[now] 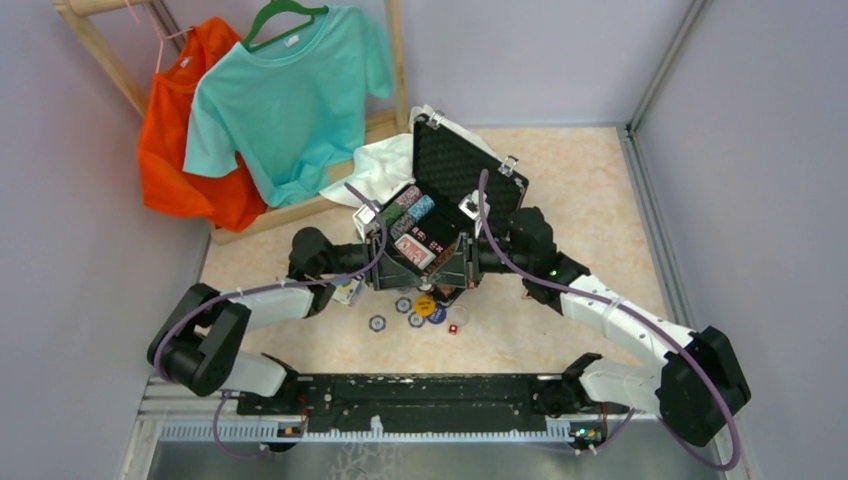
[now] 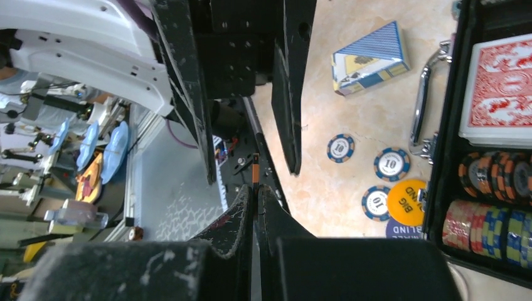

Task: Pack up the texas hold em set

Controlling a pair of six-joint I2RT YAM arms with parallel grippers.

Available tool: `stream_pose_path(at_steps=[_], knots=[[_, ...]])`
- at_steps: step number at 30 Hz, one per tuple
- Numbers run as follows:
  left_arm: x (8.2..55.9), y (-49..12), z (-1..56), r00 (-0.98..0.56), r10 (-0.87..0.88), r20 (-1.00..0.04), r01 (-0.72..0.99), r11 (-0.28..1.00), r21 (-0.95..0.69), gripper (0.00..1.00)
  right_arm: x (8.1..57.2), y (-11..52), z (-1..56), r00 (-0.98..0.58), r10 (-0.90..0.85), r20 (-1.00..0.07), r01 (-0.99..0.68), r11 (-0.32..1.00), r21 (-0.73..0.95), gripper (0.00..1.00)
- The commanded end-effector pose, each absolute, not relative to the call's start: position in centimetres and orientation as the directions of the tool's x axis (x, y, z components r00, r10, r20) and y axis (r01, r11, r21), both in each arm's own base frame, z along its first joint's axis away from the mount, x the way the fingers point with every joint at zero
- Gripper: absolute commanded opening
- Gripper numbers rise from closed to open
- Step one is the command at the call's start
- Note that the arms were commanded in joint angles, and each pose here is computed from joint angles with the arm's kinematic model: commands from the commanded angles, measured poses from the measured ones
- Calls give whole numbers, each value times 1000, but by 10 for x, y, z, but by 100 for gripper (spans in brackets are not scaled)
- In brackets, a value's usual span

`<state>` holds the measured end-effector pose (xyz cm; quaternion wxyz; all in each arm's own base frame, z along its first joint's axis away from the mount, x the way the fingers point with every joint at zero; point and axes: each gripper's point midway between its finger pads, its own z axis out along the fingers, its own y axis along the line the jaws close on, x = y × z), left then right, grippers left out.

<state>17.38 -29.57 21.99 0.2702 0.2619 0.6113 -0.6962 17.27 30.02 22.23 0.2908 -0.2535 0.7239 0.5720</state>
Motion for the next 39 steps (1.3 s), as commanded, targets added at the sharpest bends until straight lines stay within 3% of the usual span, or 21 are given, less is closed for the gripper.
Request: stream_pose_path(at_steps=[1,6,8,11,20,39], knots=[[200,-282,214,-723,-157,-673,681,7,-733,59,191,301,239,-639,2,-769,-740,270,616,0],[246,-245,185,-739,-297,-604,545,263,-796,68,217,296,215,-639,-15,-769,-704,415,577,0],[257,-233,172,-709,-304,-636,522,380,-764,69,234,292,202,-634,-27,-773,-678,501,538,0],[260,-225,174,-670,-304,-677,527,448,-722,71,262,282,179,-618,-60,-784,-631,633,448,0],[257,-223,182,-655,-281,-702,566,434,-701,78,308,263,137,-583,-143,-800,-553,791,262,0],[255,-226,179,-672,-265,-692,578,396,-713,79,306,281,134,-557,-147,-817,-622,726,294,0]])
